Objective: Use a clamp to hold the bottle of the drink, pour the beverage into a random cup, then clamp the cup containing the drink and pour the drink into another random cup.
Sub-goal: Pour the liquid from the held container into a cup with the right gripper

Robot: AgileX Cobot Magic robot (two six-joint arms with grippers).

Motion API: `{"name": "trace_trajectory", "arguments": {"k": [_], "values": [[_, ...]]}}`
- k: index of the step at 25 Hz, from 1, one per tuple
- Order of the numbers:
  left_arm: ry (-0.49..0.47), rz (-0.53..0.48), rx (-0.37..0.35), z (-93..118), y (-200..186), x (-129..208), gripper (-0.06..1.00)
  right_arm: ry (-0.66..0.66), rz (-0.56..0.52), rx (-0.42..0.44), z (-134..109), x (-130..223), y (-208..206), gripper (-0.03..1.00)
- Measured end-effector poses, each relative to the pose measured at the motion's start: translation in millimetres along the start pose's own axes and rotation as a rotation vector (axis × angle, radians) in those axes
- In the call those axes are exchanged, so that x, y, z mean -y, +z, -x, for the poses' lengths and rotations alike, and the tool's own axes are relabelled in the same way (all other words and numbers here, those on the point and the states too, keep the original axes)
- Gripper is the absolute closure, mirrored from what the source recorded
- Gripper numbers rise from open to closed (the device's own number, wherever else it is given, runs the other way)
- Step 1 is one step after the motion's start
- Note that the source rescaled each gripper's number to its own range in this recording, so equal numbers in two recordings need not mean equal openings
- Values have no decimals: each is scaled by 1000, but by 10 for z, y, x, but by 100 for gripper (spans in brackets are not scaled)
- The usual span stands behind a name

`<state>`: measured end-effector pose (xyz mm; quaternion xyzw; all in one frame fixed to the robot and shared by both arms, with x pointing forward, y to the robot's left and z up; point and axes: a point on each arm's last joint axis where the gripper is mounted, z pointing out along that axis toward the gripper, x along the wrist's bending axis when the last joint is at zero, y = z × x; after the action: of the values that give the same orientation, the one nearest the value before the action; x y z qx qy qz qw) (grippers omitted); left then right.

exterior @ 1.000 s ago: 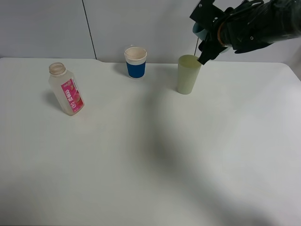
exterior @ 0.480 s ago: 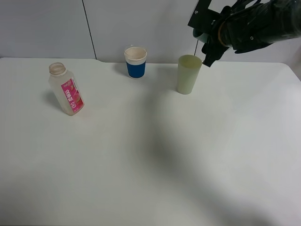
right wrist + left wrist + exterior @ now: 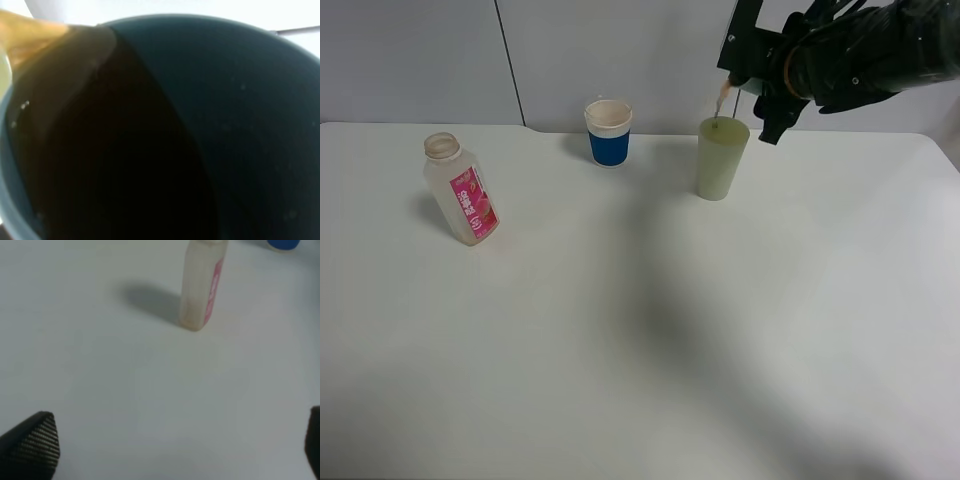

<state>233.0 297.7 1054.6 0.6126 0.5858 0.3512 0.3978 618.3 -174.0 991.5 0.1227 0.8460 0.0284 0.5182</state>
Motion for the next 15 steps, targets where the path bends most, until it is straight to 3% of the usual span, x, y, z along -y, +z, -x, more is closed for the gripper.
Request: {"name": "trace_trajectory", "arguments": {"k": [15], "values": [[0, 0, 0, 0, 0, 0, -6, -117, -22, 14, 14, 19, 0, 96]]}}
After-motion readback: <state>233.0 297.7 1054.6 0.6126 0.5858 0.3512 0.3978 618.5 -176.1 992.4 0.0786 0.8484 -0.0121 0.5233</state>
